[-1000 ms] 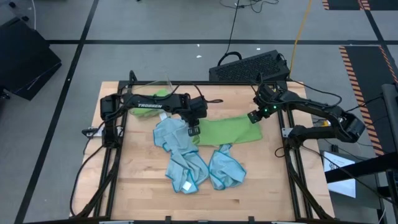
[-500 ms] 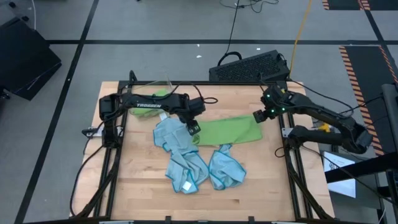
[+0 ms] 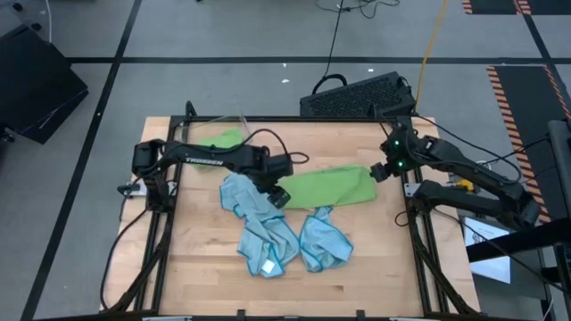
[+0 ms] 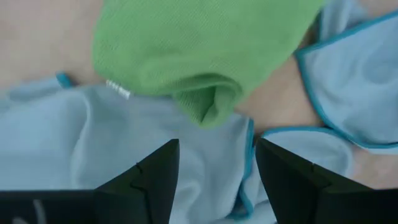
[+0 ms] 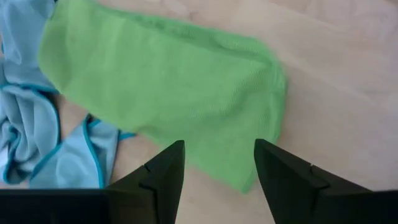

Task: Fold microfiber towels
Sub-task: Fold the green microfiber cloth

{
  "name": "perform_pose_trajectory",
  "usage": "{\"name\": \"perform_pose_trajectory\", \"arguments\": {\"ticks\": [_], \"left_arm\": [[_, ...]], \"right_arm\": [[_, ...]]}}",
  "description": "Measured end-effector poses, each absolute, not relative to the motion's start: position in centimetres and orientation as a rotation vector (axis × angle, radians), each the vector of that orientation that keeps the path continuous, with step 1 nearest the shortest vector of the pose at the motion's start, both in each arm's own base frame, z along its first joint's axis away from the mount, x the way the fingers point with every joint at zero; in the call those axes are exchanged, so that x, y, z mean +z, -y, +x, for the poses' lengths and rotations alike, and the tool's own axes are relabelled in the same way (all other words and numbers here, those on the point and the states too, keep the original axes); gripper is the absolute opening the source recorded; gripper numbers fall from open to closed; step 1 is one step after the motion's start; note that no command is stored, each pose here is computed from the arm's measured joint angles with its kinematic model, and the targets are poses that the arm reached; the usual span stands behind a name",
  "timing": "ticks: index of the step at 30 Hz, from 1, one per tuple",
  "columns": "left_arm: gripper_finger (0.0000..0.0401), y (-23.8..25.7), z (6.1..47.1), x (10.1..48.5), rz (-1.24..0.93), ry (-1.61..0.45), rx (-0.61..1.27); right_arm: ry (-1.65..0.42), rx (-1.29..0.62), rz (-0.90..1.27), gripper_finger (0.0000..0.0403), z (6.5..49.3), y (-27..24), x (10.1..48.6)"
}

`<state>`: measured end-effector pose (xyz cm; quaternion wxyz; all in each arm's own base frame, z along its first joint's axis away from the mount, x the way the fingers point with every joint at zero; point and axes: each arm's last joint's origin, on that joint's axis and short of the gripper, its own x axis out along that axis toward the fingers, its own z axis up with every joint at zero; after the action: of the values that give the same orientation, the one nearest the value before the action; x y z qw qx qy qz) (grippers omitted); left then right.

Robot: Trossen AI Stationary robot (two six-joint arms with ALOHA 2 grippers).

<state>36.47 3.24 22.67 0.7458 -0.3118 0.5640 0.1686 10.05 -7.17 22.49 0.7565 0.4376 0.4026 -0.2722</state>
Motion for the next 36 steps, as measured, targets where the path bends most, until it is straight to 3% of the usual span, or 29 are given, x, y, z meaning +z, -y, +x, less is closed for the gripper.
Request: {"name": "perform_pose_trajectory", "arguments": {"ticks": [7,13,36], "left_arm": [[0.0214,-2.2,36.7,22.6,-0.464,-1.23,0.321],[0.0214,-2.2,36.7,22.6,-0.451,-1.229,0.312],[0.0214,-2.2,37.0,22.7,-0.451,-1.201,0.306]], "right_arm": [[-0.915,-0.53,0.894,0.0171,9.7,6.0,23.8],[-0.925,-0.49,0.85,0.0155,9.7,5.7,24.9],[-0.91,-0.363,0.796,0.0153,9.5,5.2,25.2]]}}
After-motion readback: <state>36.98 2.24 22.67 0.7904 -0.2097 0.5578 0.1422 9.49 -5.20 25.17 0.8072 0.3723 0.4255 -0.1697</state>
